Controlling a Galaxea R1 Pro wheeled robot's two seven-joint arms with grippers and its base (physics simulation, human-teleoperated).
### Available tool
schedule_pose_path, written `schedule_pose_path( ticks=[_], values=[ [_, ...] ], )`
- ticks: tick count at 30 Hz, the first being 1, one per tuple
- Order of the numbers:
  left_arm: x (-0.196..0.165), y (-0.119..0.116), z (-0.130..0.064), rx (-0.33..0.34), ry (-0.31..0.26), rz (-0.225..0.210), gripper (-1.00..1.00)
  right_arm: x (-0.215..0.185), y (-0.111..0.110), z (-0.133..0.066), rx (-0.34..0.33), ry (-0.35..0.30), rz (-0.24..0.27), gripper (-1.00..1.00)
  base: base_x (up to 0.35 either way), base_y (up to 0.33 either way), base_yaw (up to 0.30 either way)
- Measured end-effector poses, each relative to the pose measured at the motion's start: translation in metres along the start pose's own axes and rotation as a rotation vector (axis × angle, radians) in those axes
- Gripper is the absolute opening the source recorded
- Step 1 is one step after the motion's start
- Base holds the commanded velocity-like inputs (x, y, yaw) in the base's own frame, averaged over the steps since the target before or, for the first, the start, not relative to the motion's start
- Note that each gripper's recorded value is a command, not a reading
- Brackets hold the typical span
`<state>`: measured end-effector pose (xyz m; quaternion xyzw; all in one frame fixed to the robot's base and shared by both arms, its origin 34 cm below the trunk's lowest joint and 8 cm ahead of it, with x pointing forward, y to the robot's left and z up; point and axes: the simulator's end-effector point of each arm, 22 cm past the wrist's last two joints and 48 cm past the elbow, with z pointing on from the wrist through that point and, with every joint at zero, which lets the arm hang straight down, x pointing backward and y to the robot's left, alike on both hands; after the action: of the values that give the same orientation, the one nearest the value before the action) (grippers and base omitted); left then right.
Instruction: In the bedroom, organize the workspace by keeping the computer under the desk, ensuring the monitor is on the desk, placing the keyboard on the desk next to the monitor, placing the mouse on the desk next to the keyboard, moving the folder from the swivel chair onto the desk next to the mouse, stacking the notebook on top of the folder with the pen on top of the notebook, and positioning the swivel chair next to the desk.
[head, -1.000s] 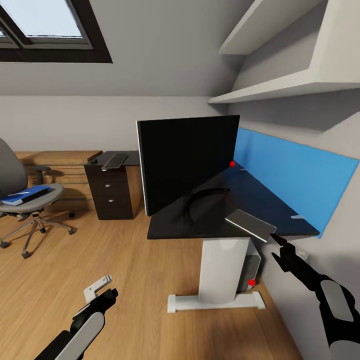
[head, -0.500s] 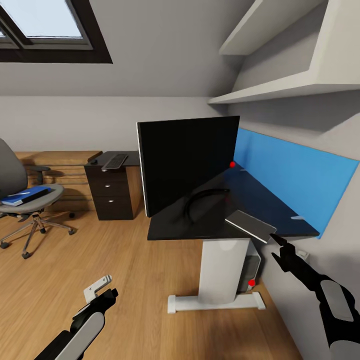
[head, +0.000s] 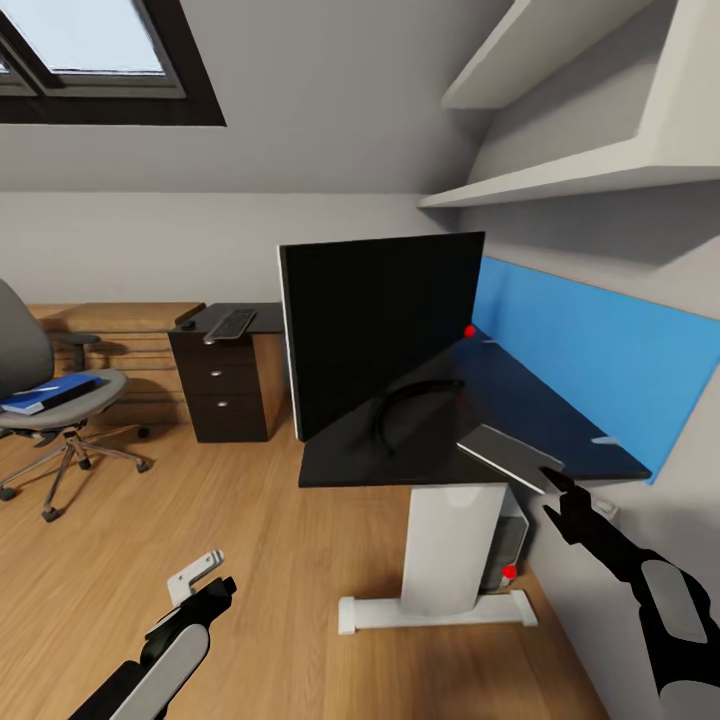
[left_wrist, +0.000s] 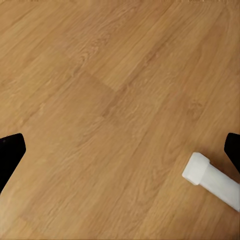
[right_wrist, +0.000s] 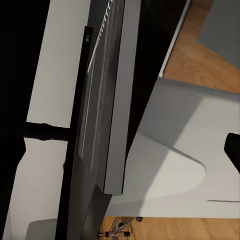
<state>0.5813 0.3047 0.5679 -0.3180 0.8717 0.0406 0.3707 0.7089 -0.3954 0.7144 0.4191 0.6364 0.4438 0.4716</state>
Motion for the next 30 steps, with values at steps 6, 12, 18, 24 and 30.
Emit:
schedule_pose_path(
  ticks=[6,12,18,24,30],
  values=[
    [0.0001,0.0000,0.0001,0.000,0.000,0.000,1.00,-0.0002,-0.0001,0.0000,0.000,0.000,0.000,1.00,0.022,0.014,0.000],
    [0.0000,-0.0001,-0.0001,0.000,0.000,0.000,1.00,-0.0003,0.0000,-0.0001,0.000,0.000,-0.001,1.00,0.079,0.002,0.000],
    [0.0001,-0.0001,0.0000,0.000,0.000,0.000,1.00,0.0000,0.0000,0.0000,0.001,0.001,-0.002,1.00,0.045,0.000,0.000],
    [0.0002,-0.0001,0.0001,0.000,0.000,0.000,1.00,0.0000,-0.0001,0.0001,0.001,0.001,-0.002,1.00,0.005,0.000,0.000],
    [0.0002,-0.0001,0.0001,0.000,0.000,0.000,1.00,0.0003,-0.0002,0.0001,0.002,0.002,-0.002,1.00,0.000,0.000,0.000]
  ],
)
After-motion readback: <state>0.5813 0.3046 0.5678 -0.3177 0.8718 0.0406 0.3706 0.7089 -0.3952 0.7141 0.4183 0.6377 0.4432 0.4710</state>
